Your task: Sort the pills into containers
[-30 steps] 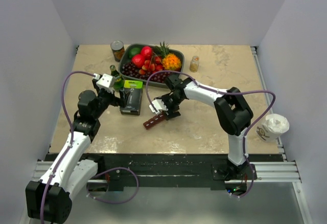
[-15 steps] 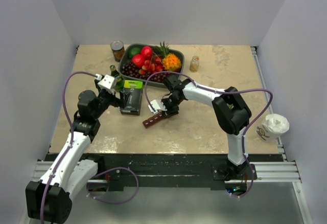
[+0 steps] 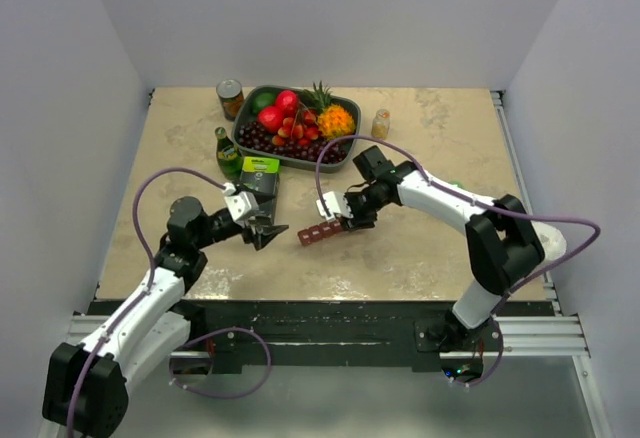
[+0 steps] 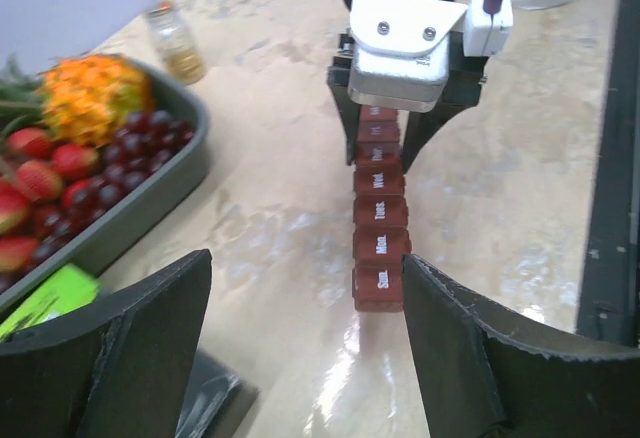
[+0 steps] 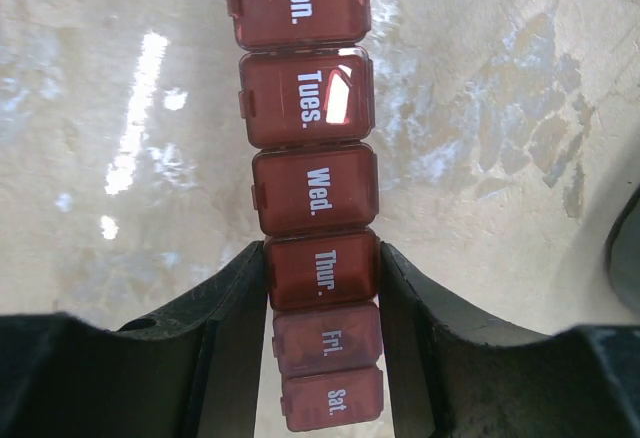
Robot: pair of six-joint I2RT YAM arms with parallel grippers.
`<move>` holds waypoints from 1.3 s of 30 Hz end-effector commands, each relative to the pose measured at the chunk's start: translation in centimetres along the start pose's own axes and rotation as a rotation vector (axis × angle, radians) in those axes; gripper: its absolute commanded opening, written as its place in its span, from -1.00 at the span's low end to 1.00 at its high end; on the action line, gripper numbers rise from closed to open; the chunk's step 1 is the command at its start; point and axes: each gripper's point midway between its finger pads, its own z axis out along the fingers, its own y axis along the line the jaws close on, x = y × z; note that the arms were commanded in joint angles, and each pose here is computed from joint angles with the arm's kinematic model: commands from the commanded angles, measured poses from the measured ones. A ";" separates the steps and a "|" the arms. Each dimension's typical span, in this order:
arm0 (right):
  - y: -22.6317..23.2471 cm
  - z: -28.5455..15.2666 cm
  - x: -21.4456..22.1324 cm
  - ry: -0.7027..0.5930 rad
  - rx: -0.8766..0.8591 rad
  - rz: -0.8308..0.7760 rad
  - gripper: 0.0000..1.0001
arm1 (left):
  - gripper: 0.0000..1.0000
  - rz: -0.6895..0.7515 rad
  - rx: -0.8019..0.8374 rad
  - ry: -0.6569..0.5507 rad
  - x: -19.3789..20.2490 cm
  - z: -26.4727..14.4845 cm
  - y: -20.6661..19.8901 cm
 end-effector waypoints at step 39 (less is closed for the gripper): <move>2.2 -1.4 -4.9 -0.208 0.063 0.007 -0.62 | -0.84 0.205 0.240 0.426 9.1 9.0 -6.7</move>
